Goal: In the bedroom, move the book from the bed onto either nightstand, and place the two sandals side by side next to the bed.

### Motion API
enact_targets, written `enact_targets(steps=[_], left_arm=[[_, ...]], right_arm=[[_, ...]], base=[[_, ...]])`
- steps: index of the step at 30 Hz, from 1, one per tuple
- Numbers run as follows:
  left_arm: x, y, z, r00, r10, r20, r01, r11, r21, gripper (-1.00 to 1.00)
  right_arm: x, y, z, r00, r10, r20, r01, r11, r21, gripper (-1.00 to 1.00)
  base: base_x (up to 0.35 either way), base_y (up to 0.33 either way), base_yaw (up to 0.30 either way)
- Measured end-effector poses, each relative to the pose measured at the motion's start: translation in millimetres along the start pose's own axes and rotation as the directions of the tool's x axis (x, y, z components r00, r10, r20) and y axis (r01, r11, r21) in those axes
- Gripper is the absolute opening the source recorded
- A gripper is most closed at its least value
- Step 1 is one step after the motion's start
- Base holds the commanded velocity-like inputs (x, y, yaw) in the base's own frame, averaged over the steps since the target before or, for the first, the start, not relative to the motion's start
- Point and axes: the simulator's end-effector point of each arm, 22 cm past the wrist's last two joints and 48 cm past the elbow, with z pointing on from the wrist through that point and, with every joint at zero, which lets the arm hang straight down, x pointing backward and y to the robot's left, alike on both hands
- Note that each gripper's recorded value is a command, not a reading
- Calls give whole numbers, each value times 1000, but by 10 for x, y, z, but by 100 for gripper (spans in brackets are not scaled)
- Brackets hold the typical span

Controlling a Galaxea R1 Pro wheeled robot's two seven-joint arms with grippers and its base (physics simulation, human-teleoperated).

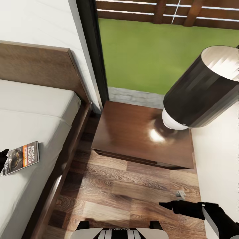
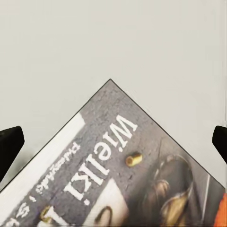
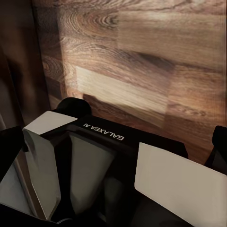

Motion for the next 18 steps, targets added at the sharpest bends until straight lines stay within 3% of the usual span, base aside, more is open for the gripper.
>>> enact_targets(steps=[18], left_arm=[[12,-2,0,1000,1,-2,-1,1000,0,100]], right_arm=[[-4,2,0,1000,-1,1,1,1000,0,100]], base=[[0,-12,0]])
